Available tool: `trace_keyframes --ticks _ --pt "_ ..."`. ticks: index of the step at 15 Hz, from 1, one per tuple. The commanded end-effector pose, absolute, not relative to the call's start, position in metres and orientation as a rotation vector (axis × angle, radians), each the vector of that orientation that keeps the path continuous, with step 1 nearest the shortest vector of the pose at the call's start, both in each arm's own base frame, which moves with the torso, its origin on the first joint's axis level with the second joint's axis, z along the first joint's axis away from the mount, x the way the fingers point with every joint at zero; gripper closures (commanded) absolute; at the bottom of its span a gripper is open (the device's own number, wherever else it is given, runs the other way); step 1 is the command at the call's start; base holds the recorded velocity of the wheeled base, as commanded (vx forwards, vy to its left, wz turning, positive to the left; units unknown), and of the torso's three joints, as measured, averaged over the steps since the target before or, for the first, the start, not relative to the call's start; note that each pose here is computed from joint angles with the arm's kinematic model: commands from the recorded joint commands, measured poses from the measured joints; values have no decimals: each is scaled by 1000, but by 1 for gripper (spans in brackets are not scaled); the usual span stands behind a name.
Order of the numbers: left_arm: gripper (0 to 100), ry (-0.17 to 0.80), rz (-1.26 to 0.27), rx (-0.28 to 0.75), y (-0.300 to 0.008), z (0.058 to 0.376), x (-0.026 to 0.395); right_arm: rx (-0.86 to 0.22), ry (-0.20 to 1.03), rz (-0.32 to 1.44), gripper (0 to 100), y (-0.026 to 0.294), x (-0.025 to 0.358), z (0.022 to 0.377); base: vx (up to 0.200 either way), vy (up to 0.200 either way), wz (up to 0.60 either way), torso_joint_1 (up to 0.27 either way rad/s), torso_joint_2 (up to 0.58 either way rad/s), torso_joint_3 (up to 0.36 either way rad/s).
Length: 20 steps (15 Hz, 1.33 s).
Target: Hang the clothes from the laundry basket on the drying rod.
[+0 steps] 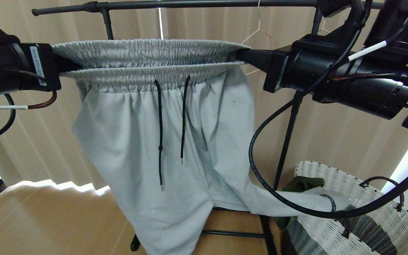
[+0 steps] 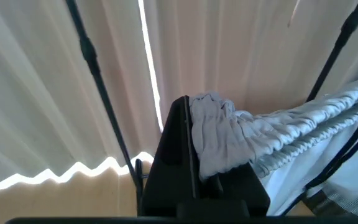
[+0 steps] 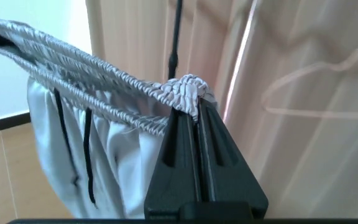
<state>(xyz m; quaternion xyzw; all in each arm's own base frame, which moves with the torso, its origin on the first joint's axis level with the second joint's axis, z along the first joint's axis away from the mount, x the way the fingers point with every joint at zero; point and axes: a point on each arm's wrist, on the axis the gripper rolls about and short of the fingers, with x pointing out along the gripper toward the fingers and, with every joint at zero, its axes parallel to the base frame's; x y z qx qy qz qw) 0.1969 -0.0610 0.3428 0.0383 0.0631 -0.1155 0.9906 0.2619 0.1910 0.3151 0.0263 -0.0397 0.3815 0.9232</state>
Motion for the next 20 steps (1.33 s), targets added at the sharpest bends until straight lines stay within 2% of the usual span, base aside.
trace_keyframes --ticks 1,4,7,9,11,18,20 --pt "100 113 -233 78 -60 345 194 55 -86 785 100 195 266 316 0 0 0 0 0 0" --pt "100 126 -285 81 -73 341 198 54 -89 760 100 189 267 317 0 0 0 0 0 0" --pt "100 142 -410 83 -110 329 212 48 -96 680 100 162 270 320 0 0 0 0 0 0" --pt "100 153 -458 76 -140 314 235 40 -73 619 100 138 266 313 0 0 0 0 0 0" --pt "100 182 -490 89 -154 305 241 35 -52 585 100 125 261 307 0 0 0 0 0 0" --pt "100 168 -513 86 -162 306 241 32 -45 565 100 118 258 306 0 0 0 0 0 0" --pt "100 139 -501 77 -171 306 250 17 -13 512 100 101 254 299 0 0 0 0 0 0"
